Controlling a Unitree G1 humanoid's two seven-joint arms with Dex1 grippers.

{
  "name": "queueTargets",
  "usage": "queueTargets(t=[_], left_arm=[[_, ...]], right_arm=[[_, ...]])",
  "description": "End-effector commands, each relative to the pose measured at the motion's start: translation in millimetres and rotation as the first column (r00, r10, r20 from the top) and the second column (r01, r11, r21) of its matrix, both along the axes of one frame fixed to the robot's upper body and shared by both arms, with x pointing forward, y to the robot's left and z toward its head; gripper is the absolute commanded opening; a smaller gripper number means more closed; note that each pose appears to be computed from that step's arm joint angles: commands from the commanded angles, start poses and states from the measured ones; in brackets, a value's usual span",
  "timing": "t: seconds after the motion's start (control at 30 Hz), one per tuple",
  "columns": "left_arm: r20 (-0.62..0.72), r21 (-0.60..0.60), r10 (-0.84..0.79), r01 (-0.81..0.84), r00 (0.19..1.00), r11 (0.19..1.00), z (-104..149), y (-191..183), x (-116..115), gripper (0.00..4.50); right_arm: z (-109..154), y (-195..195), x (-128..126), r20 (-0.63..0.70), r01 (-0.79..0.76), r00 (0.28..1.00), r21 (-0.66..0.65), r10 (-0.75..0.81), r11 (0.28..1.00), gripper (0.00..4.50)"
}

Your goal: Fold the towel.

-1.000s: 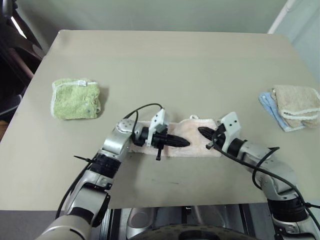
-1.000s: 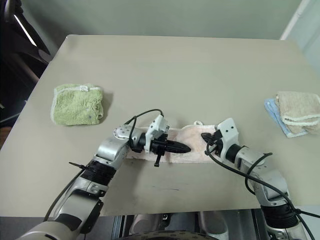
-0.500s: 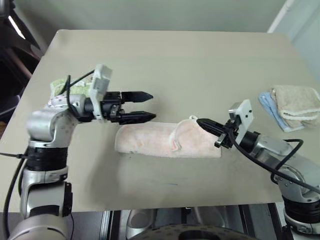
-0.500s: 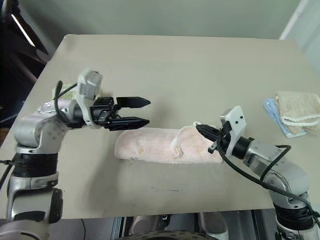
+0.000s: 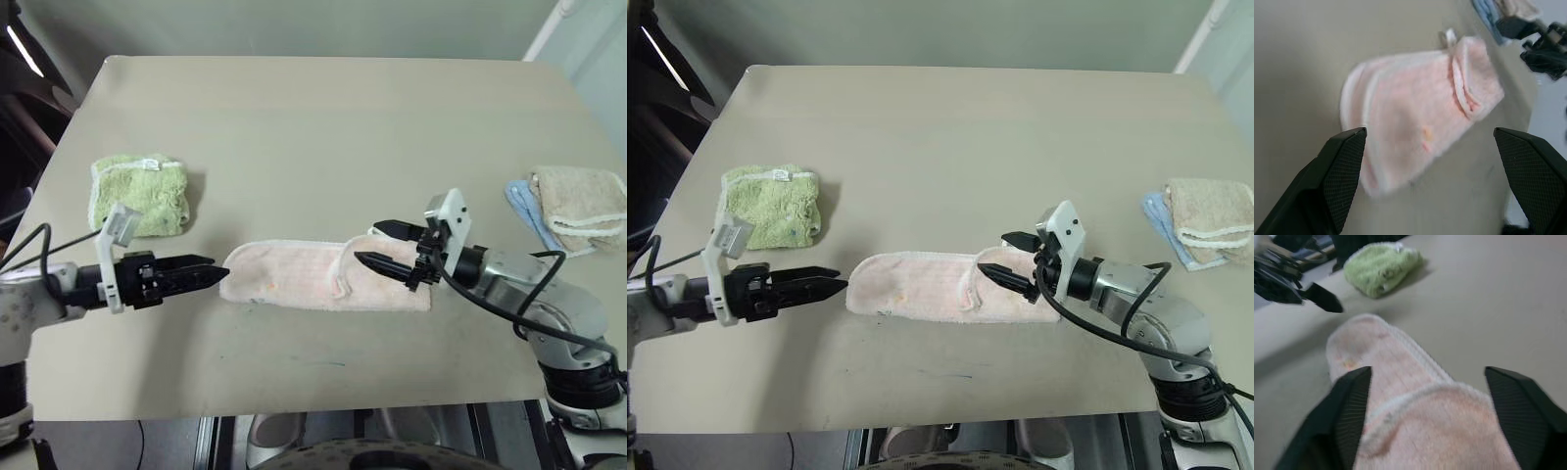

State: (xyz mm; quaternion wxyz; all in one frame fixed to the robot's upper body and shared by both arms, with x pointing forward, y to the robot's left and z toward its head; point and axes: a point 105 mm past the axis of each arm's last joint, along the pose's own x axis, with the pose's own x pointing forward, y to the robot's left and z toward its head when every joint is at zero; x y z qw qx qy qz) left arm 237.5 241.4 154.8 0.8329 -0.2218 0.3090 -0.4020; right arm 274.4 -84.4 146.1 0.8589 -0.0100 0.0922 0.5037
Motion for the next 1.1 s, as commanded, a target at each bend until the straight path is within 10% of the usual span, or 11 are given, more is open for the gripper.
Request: queueTargets(t=[0.03,0.63,1.1], left_arm=[[-0.098,-0.056,0.031,-0.037,0.995,0.998,1.1,-1.6,-13.2,4.5],[-0.344,-0.081,0.217,-0.259,0.914,0.962,-55.8,2.9,-8.2,4.5],[-0.349,-0.201,0.165,-0.245,0.923,0.948,-43.5,-13.4,12.2,4.5]], right_arm=[[10.7,8.5,2.2,0.063,-0.025,0.998,0.022,0.023,0.999,4.47],[9.3,10.9,-4.4,0.055,-0.045,0.998,0.029,0.043,0.999,4.47],[13.6,11.0,-37.2,0.018,-0.218,0.975,-0.078,0.22,0.973,4.47]])
